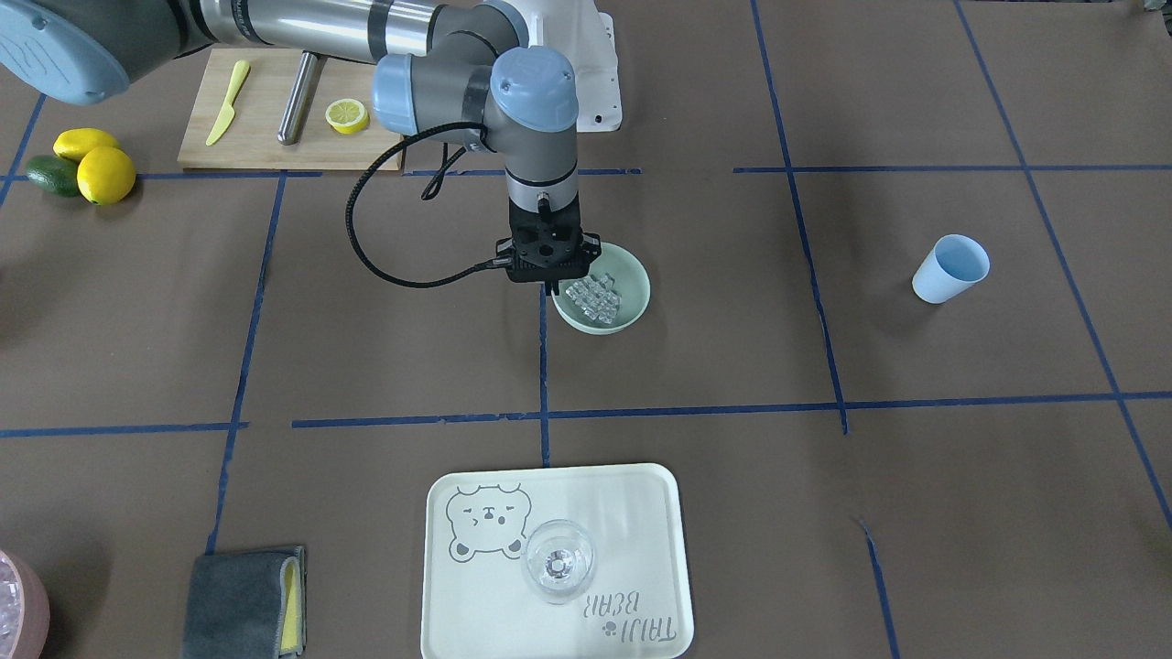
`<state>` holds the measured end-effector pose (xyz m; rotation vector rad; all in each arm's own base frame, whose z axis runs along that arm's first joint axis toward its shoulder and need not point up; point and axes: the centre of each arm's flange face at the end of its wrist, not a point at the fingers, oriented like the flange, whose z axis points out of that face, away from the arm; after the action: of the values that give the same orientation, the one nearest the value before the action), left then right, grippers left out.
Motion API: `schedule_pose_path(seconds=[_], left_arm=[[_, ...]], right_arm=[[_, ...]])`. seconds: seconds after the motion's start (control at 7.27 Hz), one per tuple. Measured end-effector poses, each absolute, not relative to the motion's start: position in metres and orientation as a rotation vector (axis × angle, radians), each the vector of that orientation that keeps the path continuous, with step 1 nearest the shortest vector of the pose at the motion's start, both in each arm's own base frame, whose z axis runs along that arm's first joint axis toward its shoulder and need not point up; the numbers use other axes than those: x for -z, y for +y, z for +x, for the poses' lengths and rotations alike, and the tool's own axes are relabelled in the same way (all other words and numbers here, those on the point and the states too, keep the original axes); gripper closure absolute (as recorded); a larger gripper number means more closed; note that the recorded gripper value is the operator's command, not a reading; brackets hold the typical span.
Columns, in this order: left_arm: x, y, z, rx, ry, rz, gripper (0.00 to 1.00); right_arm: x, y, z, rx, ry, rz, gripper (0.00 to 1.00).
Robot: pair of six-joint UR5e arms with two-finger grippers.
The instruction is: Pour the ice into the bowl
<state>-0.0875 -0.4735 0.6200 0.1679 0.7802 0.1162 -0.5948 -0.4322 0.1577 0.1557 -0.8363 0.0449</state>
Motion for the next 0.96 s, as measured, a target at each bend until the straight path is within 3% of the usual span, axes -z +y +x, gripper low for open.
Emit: schedule_pose_path(seconds=[0.41,0.96], left_arm=[[-0.62,-0.474,-0.087,-0.118,0.78,0.169,0.0],[-0.62,-0.473,-0.087,-0.118,0.78,0.168,0.0]], right_arm=[[-0.169,-0.445,-0.479,-0.017,-0.933,0.175,1.0],[-0.309,-0.463,-0.319,0.186,-0.896,0.184,1.0]])
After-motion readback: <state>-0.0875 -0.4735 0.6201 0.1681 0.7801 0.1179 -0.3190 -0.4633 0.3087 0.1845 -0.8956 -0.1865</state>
